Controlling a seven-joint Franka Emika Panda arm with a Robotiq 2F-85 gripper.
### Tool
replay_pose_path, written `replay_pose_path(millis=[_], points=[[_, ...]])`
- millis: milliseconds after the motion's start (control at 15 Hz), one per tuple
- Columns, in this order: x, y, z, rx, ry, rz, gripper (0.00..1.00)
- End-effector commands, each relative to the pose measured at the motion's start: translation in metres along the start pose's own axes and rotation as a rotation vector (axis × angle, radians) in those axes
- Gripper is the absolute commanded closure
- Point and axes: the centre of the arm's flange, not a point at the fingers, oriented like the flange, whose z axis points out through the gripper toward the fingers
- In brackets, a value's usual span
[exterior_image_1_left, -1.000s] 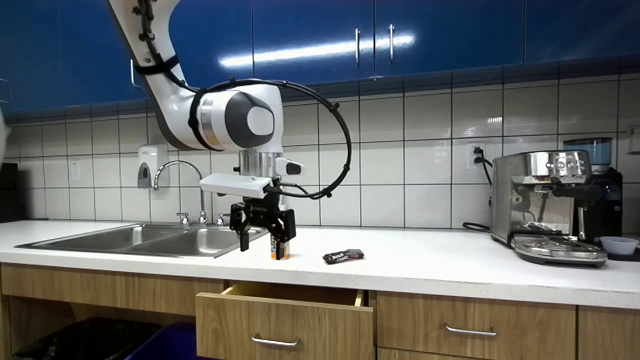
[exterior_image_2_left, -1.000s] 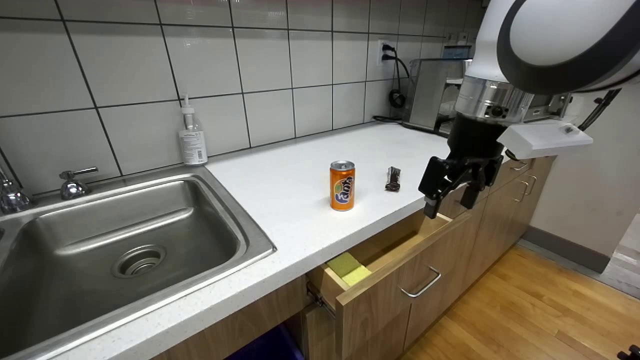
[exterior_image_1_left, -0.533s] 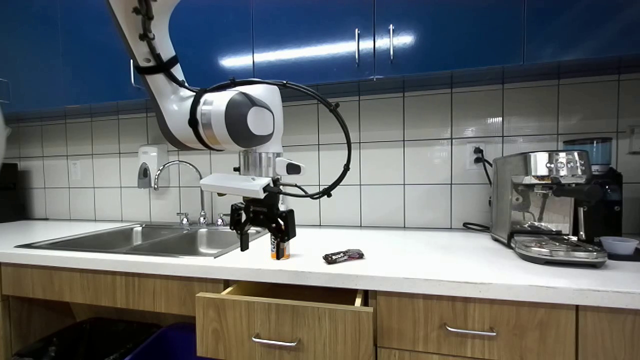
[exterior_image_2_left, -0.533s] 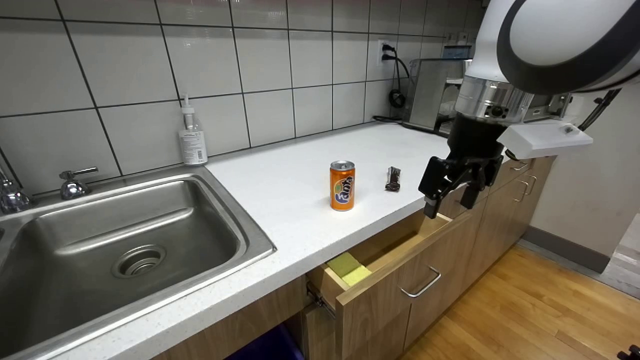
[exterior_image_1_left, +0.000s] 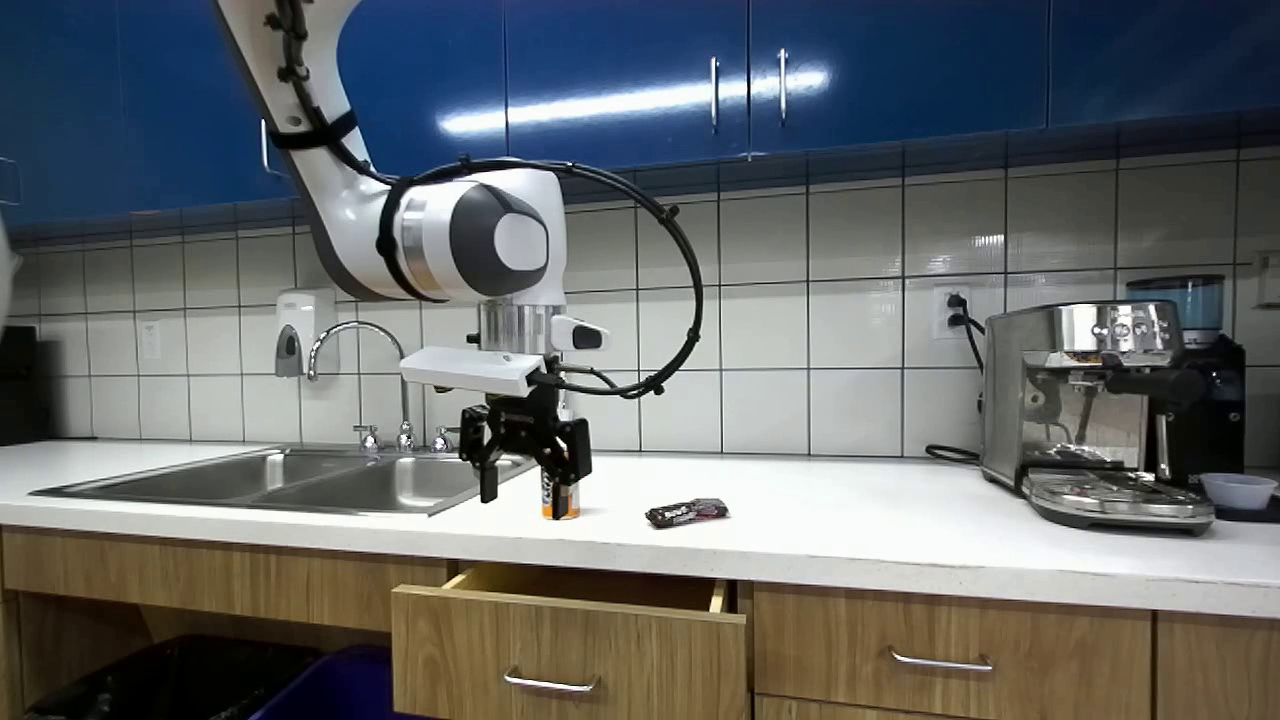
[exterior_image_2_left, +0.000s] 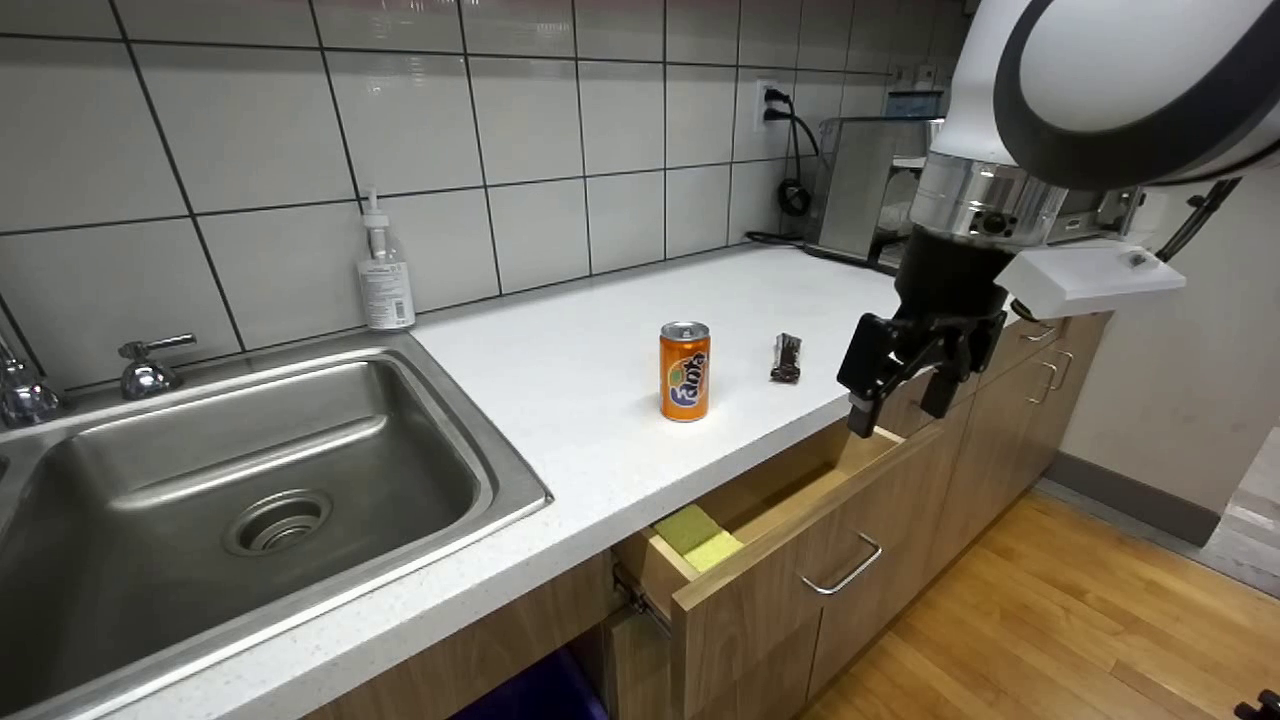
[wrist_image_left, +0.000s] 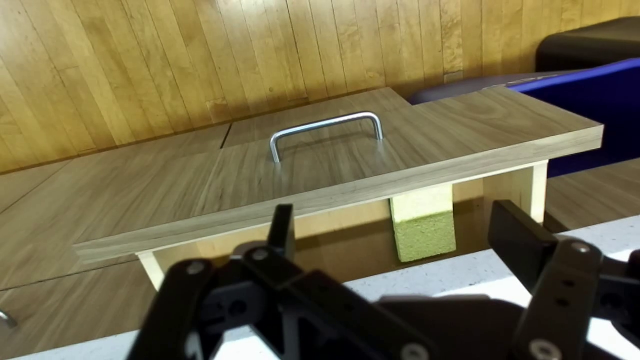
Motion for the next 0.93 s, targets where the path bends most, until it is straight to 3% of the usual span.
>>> replay_pose_path(millis=[0, 400, 867], points=[[0.014, 0.007, -0.001, -0.026, 0.011, -0.059, 0.0], [0.04, 0.018, 0.019, -0.06, 0.04, -0.149, 0.0], [0.062, 0.005, 0.054, -0.061, 0.077, -0.24, 0.0]])
